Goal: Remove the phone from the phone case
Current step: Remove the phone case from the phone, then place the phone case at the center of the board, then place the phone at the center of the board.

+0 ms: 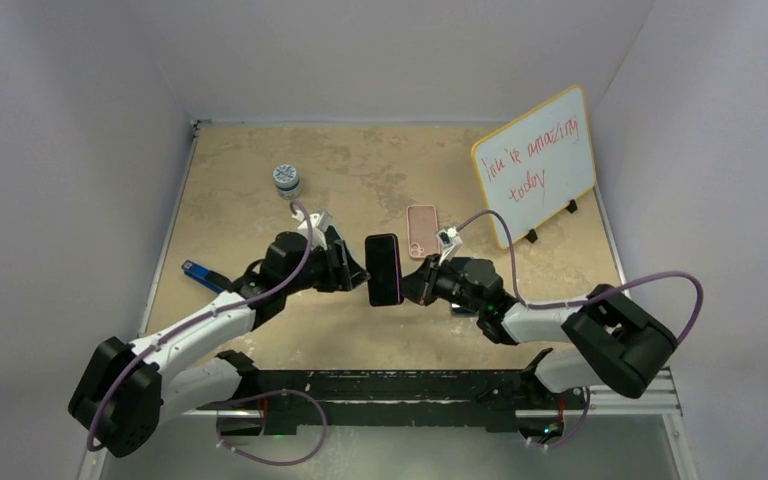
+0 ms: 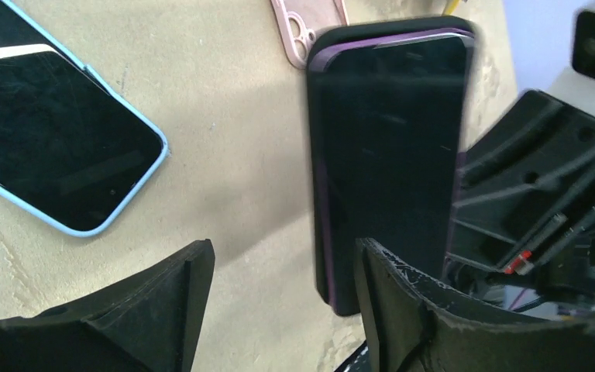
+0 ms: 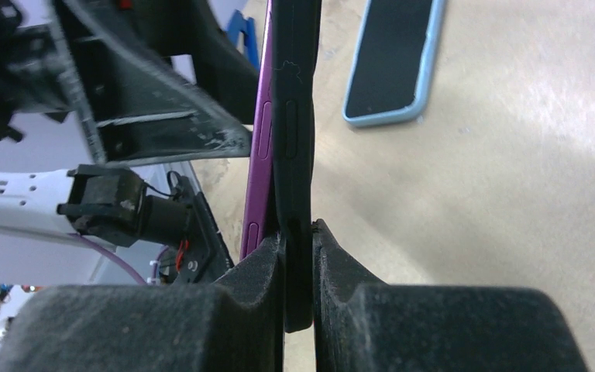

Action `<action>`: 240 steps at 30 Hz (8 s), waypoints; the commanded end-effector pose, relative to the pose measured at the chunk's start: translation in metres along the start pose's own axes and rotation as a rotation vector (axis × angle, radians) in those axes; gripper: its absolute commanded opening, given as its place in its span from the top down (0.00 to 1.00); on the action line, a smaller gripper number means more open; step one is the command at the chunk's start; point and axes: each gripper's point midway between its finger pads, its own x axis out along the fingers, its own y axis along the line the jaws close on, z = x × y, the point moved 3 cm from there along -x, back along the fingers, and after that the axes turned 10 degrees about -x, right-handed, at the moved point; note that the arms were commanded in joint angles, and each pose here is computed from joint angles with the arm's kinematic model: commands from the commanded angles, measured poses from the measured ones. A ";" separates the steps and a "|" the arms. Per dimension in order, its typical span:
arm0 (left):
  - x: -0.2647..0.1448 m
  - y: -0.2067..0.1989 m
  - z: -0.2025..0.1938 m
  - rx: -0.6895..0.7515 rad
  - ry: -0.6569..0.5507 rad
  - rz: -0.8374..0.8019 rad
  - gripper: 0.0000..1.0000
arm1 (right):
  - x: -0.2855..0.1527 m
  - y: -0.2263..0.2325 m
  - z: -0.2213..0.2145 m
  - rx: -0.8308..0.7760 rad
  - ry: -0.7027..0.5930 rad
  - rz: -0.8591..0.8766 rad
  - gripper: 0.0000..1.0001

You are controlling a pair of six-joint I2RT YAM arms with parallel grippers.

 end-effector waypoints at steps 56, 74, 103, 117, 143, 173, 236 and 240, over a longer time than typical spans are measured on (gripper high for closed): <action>0.055 -0.043 -0.070 0.981 -0.199 0.605 0.45 | 0.029 -0.015 -0.013 0.323 0.077 -0.098 1.00; 0.008 -0.077 -0.043 0.875 -0.217 0.522 1.00 | 0.034 -0.038 -0.005 0.218 0.092 -0.284 1.00; -0.075 -0.088 0.025 0.743 -0.441 0.623 1.00 | 0.080 -0.097 0.020 0.048 0.361 -0.425 1.00; -0.053 -0.085 0.016 0.716 -0.366 0.512 1.00 | 0.070 -0.092 0.033 0.020 0.314 -0.452 0.47; 0.011 -0.071 -0.016 0.766 -0.218 0.435 1.00 | 0.028 -0.003 0.057 0.251 -0.044 -0.229 0.19; 0.031 -0.105 -0.075 1.040 -0.221 0.512 0.94 | 0.028 -0.014 0.016 0.278 0.121 -0.233 0.95; -0.003 -0.060 0.010 0.378 -0.189 0.194 0.25 | -0.057 -0.114 -0.023 0.156 0.317 -0.671 0.40; 0.004 -0.056 0.011 0.371 -0.173 0.213 0.25 | -0.062 -0.110 -0.015 0.118 0.311 -0.678 0.32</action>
